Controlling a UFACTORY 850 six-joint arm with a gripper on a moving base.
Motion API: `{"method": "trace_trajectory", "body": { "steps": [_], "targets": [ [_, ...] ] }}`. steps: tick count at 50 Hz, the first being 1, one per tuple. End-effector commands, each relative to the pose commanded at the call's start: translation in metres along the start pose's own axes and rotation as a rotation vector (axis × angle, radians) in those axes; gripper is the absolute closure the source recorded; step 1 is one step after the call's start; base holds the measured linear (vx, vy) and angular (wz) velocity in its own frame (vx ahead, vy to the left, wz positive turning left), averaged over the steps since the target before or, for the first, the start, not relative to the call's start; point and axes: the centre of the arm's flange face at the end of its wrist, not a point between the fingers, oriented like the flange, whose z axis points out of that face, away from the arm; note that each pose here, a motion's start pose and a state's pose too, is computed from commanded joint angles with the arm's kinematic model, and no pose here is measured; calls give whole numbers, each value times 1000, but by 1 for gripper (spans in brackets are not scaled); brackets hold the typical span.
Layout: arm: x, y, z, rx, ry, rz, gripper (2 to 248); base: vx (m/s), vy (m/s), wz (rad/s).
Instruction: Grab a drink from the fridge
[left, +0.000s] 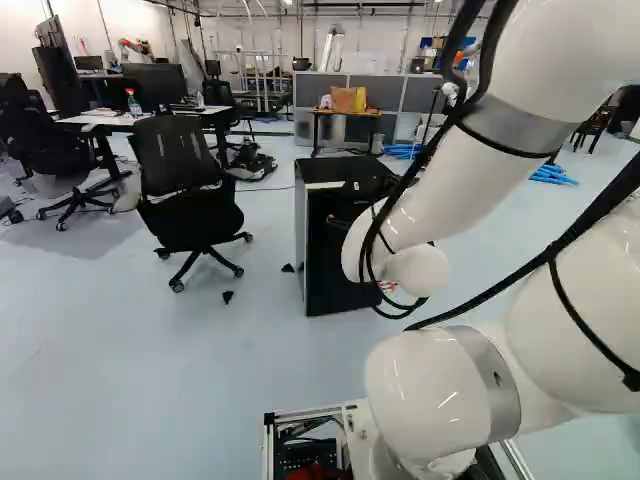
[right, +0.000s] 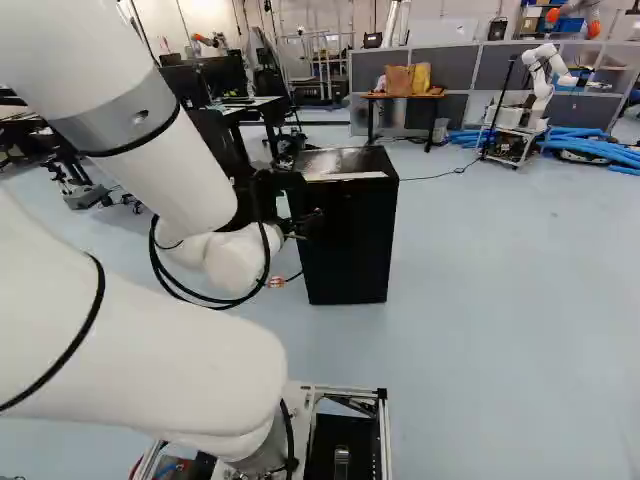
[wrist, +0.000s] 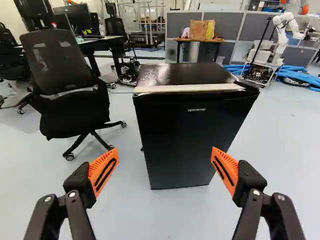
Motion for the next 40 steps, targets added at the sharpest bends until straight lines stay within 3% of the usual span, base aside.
{"method": "trace_trajectory", "body": {
  "steps": [40],
  "targets": [
    [0, 0, 0, 0, 0, 0, 3, 68, 22, -6]
  ]
}}
